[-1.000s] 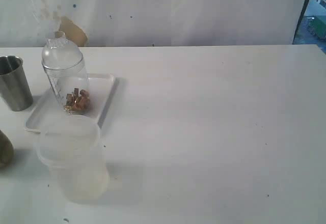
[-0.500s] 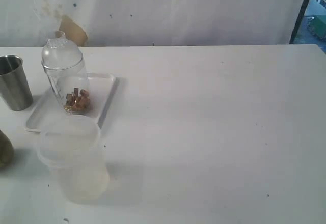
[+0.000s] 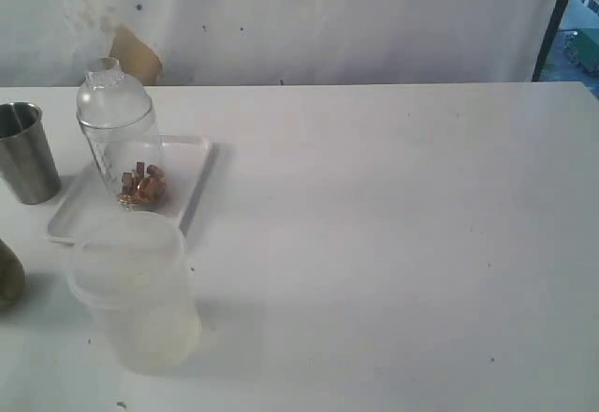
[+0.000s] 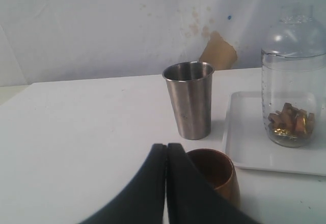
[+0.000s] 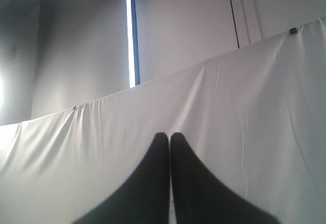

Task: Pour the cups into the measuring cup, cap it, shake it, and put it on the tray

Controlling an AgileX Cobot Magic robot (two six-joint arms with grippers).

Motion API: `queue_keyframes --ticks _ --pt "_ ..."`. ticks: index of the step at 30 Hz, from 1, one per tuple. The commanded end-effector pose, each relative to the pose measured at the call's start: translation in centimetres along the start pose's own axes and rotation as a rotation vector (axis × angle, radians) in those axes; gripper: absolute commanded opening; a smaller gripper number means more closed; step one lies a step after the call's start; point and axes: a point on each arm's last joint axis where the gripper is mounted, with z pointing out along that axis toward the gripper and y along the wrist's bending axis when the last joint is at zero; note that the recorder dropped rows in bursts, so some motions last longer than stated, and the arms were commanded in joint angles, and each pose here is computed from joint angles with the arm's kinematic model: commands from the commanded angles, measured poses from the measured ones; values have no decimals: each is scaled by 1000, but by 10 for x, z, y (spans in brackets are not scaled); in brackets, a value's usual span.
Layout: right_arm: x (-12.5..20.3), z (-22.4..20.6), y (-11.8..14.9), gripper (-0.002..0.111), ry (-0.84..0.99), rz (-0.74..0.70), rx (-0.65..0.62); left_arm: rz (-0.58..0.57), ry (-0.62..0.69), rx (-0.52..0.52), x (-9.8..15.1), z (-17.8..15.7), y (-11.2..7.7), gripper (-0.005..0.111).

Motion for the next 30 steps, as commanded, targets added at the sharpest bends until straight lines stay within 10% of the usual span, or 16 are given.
queue_keyframes --ticks 1,11,30 --pt "8 2 2 0 22 -9 0 -8 -9 5 1 0 0 1" --pt "62 13 35 0 89 -495 20 -8 -9 5 1 0 0 1" --pt "199 -3 9 0 455 -628 561 -8 -9 5 1 0 0 1"
